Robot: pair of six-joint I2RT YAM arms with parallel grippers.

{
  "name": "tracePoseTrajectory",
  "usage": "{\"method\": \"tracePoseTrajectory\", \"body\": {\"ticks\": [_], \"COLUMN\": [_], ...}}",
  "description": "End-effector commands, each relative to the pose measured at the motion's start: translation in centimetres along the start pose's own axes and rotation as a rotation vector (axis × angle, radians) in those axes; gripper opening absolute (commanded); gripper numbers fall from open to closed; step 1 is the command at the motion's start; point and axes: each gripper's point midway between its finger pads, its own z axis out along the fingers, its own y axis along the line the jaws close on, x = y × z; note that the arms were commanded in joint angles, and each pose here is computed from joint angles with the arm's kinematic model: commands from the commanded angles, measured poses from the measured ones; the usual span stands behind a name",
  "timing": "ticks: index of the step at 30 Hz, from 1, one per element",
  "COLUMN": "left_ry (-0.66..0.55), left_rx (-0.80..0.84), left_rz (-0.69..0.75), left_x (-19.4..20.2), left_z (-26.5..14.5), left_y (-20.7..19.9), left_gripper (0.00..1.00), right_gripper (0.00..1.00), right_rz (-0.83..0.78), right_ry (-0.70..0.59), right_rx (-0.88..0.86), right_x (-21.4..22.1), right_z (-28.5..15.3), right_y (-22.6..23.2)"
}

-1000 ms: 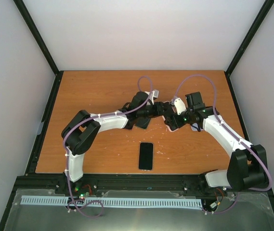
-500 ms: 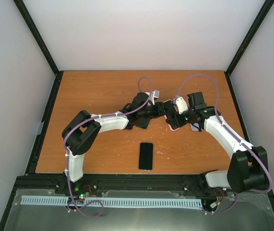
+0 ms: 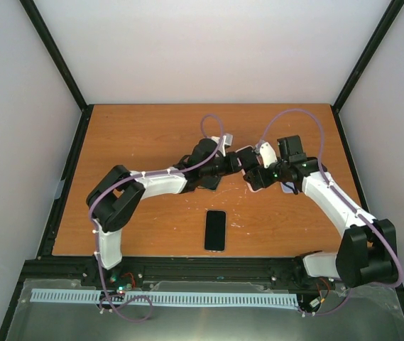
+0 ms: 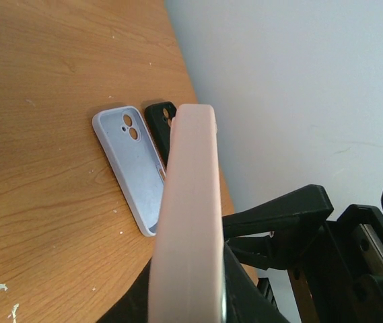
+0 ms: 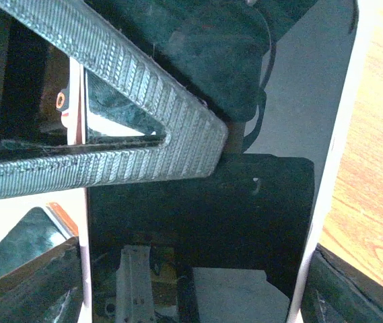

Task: Take the phone out of the phone case
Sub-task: Adjust the phone.

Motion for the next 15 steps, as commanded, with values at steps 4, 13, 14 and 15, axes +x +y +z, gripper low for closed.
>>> {"method": "tracePoseTrajectory", "body": {"ticks": [4,13,14,15], "left_ry": [-0.063,0.054,0.072,0.087], "left_rx": [0.067,0.21,0.233,0.255], "left_rz": [0.24,0.59,0.621,0.648], "left_x": [-2.2,-0.1,0.5,1.0], "left_z": [-4.5,-12.1,-12.8,-13.5], "left_y": [-4.3,-7.9,-8.5,-9.1], "left_gripper": [0.03,0.03,0.03,0.02], "right_gripper": [1.0,1.0,1.0,1.0], "right_rz": [-0.098,-0.223,-0.247,-0.274], "right_ry": [-0.118,-0.166,-0.17,-0.179], "right_rx": [-0.086,-0.275,-0.298,-0.323], "right_x": [-2.2,-3.0,-2.8,-2.7], "right_z": [-2.6,-7.4,-8.1,-8.7], "right_y": [2.4,7.3,8.0,8.7]}}
